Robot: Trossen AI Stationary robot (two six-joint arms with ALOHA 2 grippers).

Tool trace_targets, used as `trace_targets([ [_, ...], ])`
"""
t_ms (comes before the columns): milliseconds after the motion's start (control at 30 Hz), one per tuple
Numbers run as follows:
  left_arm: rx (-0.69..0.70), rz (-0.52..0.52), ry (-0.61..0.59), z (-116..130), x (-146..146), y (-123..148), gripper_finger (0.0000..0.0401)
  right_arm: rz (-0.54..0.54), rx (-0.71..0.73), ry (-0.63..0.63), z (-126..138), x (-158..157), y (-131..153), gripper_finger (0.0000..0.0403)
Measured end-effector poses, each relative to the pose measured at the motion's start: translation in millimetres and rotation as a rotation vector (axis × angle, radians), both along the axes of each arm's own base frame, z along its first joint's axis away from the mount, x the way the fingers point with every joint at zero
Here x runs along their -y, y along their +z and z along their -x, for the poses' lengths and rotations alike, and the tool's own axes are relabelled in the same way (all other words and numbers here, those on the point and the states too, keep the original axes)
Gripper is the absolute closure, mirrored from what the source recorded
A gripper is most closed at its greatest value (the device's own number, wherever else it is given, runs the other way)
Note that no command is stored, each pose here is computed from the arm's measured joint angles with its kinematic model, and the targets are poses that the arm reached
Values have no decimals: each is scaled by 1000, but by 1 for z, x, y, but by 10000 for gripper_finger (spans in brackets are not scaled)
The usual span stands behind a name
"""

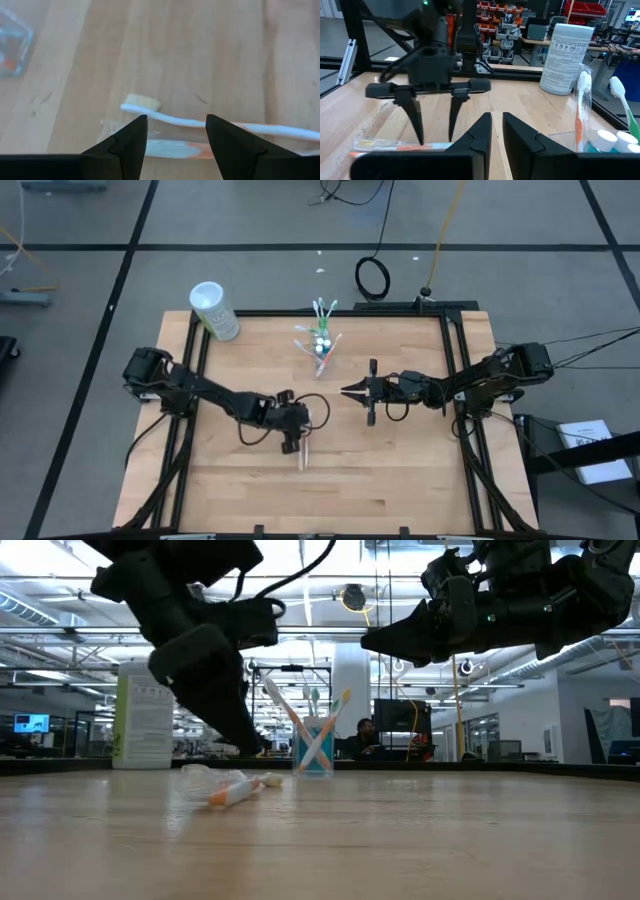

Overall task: Pick & Place toothbrushing station
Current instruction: Put the orange toothbrush into the transparent organizer

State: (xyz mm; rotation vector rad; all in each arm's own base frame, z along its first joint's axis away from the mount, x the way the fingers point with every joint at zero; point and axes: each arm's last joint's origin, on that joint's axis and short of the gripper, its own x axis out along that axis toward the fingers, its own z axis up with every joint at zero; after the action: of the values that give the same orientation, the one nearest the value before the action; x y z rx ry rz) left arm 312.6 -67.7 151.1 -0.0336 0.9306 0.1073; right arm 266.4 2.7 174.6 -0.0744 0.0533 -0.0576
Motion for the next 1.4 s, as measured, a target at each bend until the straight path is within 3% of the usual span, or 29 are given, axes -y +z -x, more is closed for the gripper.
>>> trace_targets([
  [233,-90,147,212,4,-22,-5,192,0,0,0,0,0,0,362],
  [500,-141,-25,381,12,-42,-9,192,0,0,0,0,0,0,362],
  [633,-138,-42,466,13,-50,-9,192,0,0,0,0,0,0,362],
  [767,-130,56,426,9,-51,-8,192,0,0,0,0,0,0,362],
  [900,-95,167,264,2,-41,-5,192,0,0,0,0,0,0,362],
  [1033,-78,121,174,1,-33,-4,192,0,0,0,0,0,0,362],
  [1233,-85,-9,245,3,-35,-8,192,0,0,0,0,0,0,362],
  [1400,-88,-5,275,4,-37,-8,192,0,0,0,0,0,0,362],
])
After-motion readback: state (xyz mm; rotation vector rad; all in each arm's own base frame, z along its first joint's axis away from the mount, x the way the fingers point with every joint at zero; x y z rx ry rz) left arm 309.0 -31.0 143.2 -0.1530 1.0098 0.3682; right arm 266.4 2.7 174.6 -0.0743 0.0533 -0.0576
